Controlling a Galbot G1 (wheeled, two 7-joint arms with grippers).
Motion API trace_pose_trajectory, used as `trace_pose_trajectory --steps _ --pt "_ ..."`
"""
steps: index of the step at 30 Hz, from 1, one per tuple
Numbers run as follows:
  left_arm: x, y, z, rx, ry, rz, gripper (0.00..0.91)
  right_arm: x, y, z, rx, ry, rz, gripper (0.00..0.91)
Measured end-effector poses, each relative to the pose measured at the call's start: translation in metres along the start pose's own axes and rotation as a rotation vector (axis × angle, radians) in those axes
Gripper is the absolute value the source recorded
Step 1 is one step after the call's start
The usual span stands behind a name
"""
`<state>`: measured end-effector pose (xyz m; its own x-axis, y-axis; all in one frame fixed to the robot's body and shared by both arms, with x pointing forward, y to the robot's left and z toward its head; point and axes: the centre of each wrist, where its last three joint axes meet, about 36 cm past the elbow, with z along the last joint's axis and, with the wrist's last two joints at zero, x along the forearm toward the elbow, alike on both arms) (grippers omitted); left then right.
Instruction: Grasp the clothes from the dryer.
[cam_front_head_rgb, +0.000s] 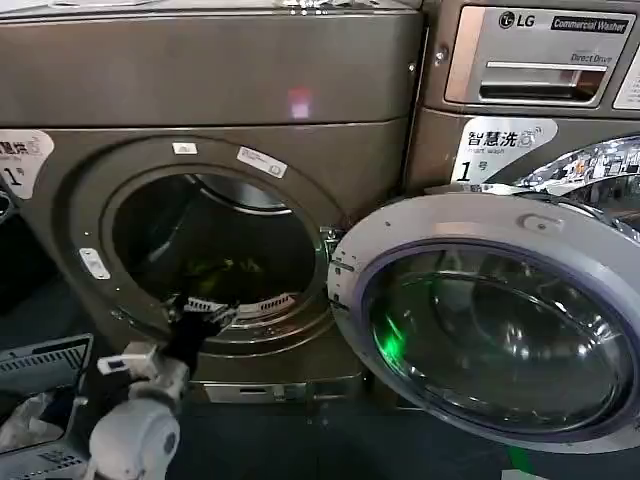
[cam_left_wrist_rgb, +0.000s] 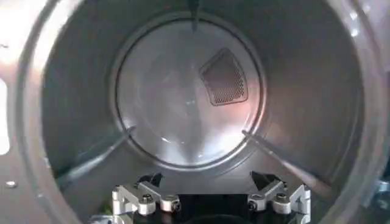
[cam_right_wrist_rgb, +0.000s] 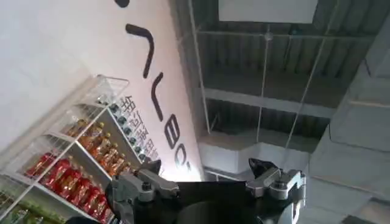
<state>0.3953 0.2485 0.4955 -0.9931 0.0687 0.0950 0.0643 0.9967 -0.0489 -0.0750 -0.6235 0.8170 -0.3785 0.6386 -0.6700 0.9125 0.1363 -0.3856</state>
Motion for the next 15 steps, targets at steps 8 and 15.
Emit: trace_pose_trajectory --steps 8,15 --pt "-0.061 0.000 0.007 0.004 -0.003 -0.007 0.907 -0.001 -0.004 -0.007 0.005 -0.007 -0.005 0.907" --pt "-0.119 -0.003 0.003 -0.001 -0.011 -0.007 0.907 -0.001 -0.007 -0.011 0.006 -0.014 -0.011 0.907"
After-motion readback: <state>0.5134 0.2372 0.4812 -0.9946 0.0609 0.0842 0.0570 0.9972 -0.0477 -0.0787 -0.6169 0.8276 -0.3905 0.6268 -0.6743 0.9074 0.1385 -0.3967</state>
